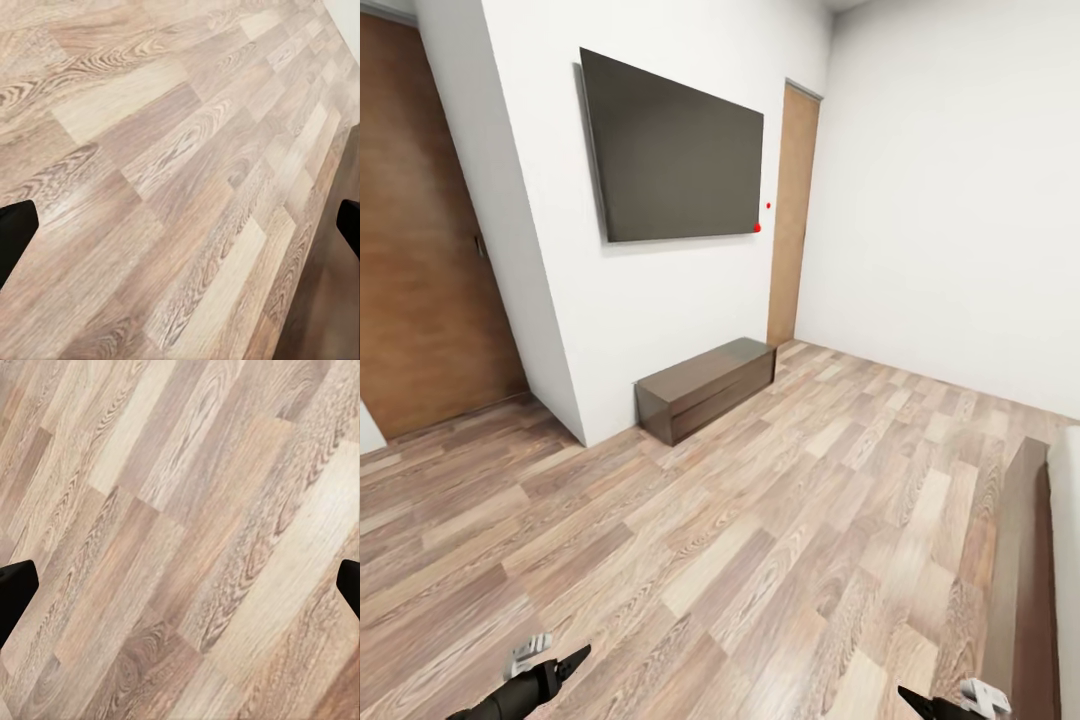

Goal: In the bedroom, move the book from the bed onto either nightstand, and place the two sandals side by side next to the bed.

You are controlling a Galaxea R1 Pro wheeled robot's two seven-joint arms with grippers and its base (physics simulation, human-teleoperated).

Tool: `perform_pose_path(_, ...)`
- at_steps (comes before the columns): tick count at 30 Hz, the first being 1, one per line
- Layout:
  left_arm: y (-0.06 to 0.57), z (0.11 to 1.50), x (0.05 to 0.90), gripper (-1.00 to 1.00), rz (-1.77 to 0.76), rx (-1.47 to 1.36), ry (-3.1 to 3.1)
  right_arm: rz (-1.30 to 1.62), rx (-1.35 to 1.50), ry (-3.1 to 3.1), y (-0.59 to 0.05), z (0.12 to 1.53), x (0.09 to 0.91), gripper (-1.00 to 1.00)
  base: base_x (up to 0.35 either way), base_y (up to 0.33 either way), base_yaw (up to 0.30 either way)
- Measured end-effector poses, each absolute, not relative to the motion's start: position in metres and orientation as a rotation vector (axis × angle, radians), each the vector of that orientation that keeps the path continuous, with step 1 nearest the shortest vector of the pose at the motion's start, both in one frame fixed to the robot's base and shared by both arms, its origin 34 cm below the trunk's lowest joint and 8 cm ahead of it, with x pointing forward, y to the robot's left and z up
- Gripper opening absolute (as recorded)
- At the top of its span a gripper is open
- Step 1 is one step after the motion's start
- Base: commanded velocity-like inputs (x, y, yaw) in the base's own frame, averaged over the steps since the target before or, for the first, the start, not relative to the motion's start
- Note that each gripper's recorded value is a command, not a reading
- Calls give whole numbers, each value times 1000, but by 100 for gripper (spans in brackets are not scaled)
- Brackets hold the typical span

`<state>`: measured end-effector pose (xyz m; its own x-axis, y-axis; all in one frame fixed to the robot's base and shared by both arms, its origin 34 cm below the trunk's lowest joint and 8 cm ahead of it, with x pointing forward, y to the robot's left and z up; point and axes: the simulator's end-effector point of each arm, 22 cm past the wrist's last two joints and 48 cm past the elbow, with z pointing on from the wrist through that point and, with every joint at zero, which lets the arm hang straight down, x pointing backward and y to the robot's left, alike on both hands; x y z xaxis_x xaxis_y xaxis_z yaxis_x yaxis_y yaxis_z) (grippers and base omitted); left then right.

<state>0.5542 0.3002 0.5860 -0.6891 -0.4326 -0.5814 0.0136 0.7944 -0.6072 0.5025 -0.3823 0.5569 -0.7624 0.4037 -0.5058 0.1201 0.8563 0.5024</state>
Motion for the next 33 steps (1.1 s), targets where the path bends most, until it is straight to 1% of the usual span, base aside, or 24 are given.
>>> perform_pose_path(33,301,586,554,100,-760,-308,2225,594,382,2405,-383,556,502,100,330,0,0)
